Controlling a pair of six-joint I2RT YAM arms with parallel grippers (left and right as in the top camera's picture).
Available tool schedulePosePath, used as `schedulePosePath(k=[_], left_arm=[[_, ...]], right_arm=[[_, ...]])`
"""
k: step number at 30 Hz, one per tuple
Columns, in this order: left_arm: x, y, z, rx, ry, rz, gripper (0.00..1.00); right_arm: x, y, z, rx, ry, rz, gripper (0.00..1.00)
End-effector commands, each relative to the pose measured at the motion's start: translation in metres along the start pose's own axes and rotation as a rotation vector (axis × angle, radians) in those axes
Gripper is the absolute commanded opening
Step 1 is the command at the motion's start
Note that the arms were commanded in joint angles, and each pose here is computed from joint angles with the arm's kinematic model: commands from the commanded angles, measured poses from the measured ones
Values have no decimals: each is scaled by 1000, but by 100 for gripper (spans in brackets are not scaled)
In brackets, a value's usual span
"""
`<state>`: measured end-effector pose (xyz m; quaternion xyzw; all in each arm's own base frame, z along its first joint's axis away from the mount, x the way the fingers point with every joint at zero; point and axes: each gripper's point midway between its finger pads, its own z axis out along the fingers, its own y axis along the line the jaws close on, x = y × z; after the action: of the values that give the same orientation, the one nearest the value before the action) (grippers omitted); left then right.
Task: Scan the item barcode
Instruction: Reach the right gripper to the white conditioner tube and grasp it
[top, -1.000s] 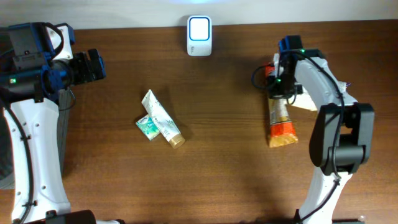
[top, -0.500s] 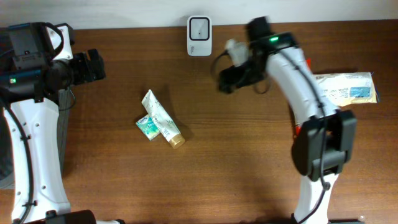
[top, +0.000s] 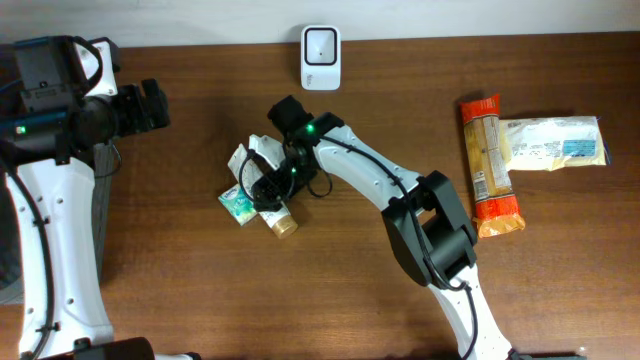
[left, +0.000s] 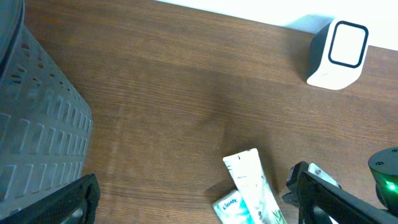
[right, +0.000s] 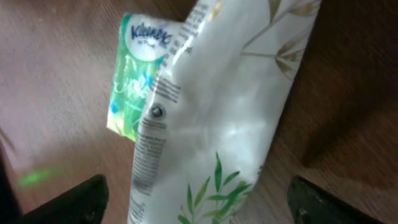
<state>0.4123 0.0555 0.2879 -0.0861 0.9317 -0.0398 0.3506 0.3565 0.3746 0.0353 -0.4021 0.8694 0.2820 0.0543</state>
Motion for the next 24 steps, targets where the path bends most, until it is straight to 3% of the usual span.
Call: schedulePosePath(k=[1,7,8,9,10,12,15,18,20,21,24], left_arm=[[-2,0,-3,1,-10,14,99],[-2,0,-4,1,-11,15,99],[-2,0,-4,1,-10,15,99],[-2,0,-4,1,-10,15,99],[-2,0,-4,1,-10,15,99],[-2,0,-4,1,-10,15,99],[-2,0,-3,1,-10,15,99],[-2,0,-4,1,-10,15,99],[-2,0,-3,1,-10,15,99],[-2,0,-3,1,-10,15,99],[-2,0,-3,1,-10,15,99]], right_arm=[[6,-5,8,68,36,34,78],[21,9,27,47,103,28,77],[21,9,27,47,102,27,68],[21,9,27,47,102,27,39],[21,9,27,47,101,27,28],[19,9,26,48,99,26,14],[15,5,6,65,107,43,4],[58,-32,-49,214,324,-39,4],[93,-59,-75,302,497,-108,28],[101,-93,-95,443,544,-99,54],[81,-133,-113,576,437,-43,62]])
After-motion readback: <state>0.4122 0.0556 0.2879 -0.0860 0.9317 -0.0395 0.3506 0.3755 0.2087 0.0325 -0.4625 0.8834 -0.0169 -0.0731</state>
